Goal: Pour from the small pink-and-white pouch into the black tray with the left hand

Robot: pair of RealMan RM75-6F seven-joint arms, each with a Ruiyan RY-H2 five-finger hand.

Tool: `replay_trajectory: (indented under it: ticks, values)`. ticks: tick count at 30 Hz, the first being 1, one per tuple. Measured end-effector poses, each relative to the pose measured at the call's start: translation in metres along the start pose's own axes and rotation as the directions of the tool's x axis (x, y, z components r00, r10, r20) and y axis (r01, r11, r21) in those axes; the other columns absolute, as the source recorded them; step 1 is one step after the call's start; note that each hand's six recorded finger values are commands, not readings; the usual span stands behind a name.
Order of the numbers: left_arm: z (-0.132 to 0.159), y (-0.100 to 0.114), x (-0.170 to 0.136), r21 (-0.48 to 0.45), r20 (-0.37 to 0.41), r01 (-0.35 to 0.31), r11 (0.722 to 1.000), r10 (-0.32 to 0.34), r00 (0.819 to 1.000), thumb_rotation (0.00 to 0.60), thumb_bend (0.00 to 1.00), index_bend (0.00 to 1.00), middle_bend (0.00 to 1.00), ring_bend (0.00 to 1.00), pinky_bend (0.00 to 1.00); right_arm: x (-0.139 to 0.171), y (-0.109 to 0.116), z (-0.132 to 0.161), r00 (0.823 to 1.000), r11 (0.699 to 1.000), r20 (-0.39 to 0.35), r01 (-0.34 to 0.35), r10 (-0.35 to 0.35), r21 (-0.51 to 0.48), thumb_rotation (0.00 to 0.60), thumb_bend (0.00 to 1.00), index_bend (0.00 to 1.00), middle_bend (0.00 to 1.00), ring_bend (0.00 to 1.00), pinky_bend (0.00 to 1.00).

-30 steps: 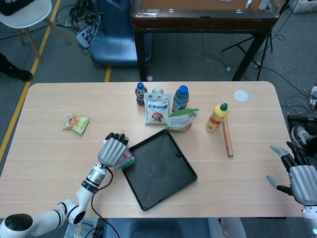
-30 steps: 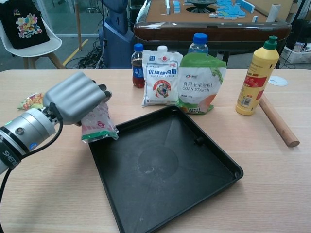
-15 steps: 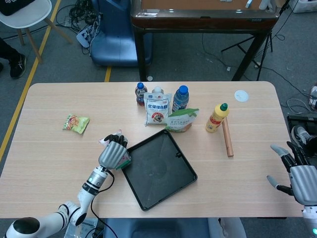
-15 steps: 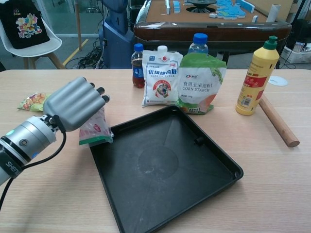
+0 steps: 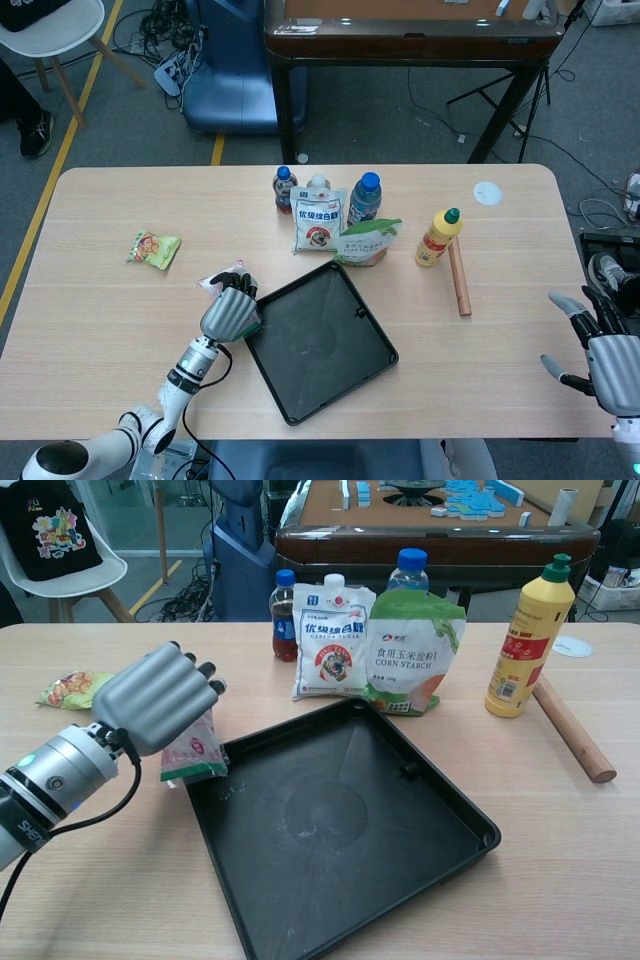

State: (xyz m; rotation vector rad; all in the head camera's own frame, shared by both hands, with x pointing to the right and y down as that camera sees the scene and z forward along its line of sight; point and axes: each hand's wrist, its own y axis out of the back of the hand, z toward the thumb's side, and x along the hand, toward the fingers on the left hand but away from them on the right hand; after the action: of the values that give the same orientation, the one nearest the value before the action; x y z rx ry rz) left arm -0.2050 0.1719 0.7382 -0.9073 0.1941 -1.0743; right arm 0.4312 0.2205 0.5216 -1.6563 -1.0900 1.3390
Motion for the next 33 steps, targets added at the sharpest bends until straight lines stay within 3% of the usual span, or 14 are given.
replay_trajectory:
  ticks: [10,16,19,22,29,33]
  values:
    - [-0.01,0.003,0.005,-0.175,-0.029,0.025,0.984,-0.031,0.999,0.6,0.21,0.4,0.56,0.5,0.56,-0.001,-0.001,0.0,1.0,1.0,0.0,-0.002,0.002,0.001,0.6,0.19,0.16,0.24,0.06,0.09]
    - [-0.015,0.004,0.009,-0.347,-0.025,0.07,0.935,-0.084,0.996,0.6,0.21,0.4,0.56,0.5,0.56,-0.001,-0.001,0.001,1.0,1.0,0.001,-0.001,0.001,0.002,0.6,0.19,0.16,0.24,0.06,0.09]
    - [-0.018,0.004,0.012,-0.439,-0.02,0.097,0.893,-0.118,0.993,0.6,0.21,0.4,0.56,0.5,0.56,-0.001,-0.001,0.0,1.0,1.0,0.003,-0.001,0.001,0.002,0.6,0.19,0.16,0.24,0.06,0.09]
    - [-0.021,0.001,0.014,-0.545,-0.007,0.142,0.826,-0.174,0.985,0.6,0.21,0.4,0.56,0.5,0.56,-0.001,-0.001,0.0,1.0,1.0,0.004,-0.001,0.001,0.002,0.6,0.19,0.16,0.24,0.06,0.09]
    - [-0.033,-0.006,0.024,-0.767,0.053,0.237,0.596,-0.31,0.949,0.6,0.21,0.4,0.56,0.49,0.56,-0.001,-0.002,-0.001,1.0,1.0,0.008,-0.002,0.002,0.0,0.6,0.19,0.16,0.24,0.06,0.09]
    - [-0.043,-0.014,0.03,-0.837,0.062,0.244,0.49,-0.357,0.932,0.6,0.21,0.4,0.55,0.49,0.56,-0.001,-0.002,-0.002,1.0,1.0,0.011,-0.002,0.002,0.0,0.6,0.19,0.16,0.24,0.06,0.09]
